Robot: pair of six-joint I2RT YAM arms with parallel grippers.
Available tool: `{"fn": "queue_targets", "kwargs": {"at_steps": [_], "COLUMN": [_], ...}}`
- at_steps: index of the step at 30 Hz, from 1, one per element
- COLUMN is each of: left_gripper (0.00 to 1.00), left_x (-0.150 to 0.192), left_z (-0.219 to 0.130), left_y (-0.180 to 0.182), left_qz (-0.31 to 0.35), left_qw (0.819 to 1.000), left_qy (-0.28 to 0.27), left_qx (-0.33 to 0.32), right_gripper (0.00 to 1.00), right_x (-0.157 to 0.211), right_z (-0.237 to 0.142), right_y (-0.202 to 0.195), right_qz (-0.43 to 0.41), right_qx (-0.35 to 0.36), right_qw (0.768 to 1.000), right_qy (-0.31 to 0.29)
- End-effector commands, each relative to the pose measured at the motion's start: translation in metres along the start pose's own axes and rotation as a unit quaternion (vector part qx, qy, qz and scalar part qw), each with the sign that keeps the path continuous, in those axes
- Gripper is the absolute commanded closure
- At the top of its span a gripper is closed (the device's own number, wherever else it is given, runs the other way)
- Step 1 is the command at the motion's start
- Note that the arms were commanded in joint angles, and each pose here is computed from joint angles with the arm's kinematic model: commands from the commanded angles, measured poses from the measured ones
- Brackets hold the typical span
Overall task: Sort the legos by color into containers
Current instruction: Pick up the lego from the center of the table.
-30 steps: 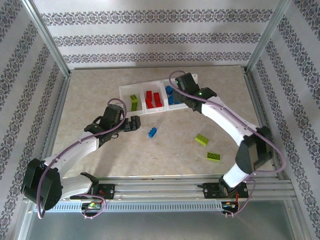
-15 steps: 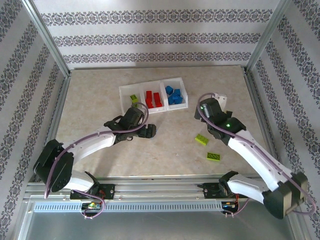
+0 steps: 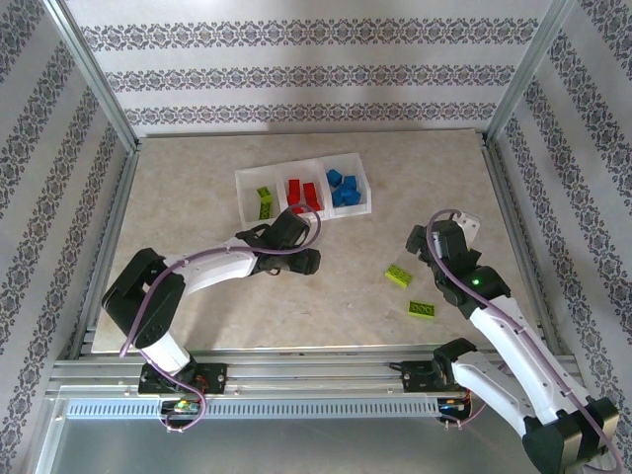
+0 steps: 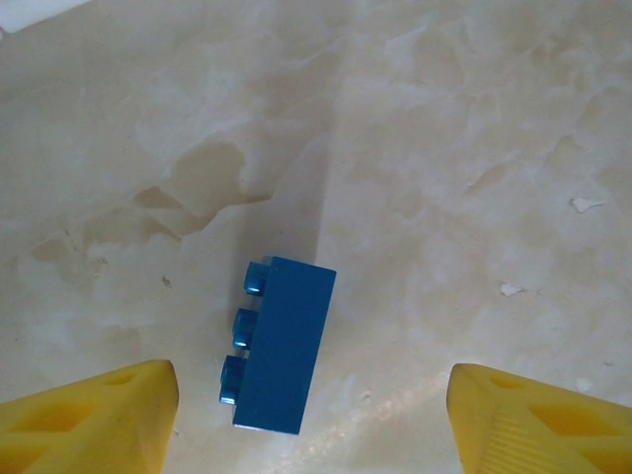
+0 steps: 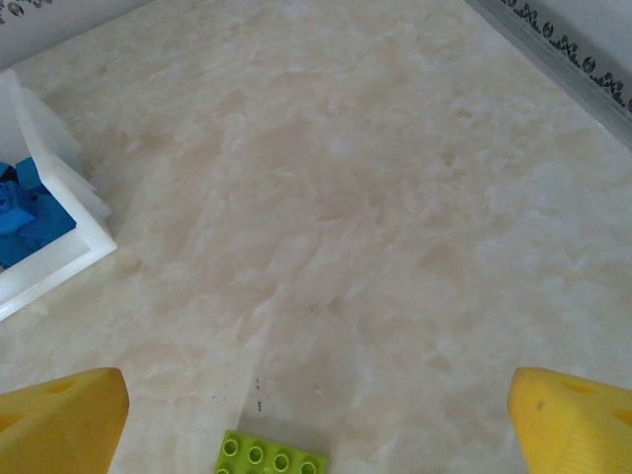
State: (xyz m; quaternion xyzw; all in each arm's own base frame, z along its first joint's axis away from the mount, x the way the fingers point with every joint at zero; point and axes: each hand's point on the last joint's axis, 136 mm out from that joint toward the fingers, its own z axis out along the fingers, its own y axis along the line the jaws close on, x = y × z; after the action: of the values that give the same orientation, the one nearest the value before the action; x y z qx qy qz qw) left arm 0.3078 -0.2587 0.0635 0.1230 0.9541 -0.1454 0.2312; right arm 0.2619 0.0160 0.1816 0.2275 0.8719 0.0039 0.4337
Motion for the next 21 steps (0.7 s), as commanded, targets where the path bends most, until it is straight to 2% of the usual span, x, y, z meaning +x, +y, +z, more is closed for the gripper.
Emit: {"fn": "queue_targets", "kwargs": {"at_steps": [1, 5, 16, 21], "left_gripper": [0.31, 0.37, 0.66, 0.71], "left_x": [0.005, 0.007, 0.006, -0.004], "left_z": [0.005, 0.012, 0.027, 0.024], "left_y": [0.007, 0.014, 0.013, 0.008], "left_qz": [0.017, 0.019, 0.019, 0.016], "left_qw": [0.999, 0.998, 0.998, 0.998], "left_qy": [0.018, 0.024, 0.03, 0.019], "left_qx": [-0.033, -0.056, -0.059, -0.052], "right_gripper": [0.02, 0.02, 0.01, 0.02], "right_x": [0.007, 0.011, 0.02, 0.023], "right_z": [0.003, 0.008, 0.018, 0.023], "right_y": [0.002, 0.006, 0.002, 0.001], "right_qz": [0.015, 0.011, 0.036, 0.069], "right_qx": [-0.011, -0.022, -0.034, -0.054], "right_qw": [1.0, 0.999, 0.998, 0.995], "right_qy": [0.016, 0.023, 0.033, 0.037]}}
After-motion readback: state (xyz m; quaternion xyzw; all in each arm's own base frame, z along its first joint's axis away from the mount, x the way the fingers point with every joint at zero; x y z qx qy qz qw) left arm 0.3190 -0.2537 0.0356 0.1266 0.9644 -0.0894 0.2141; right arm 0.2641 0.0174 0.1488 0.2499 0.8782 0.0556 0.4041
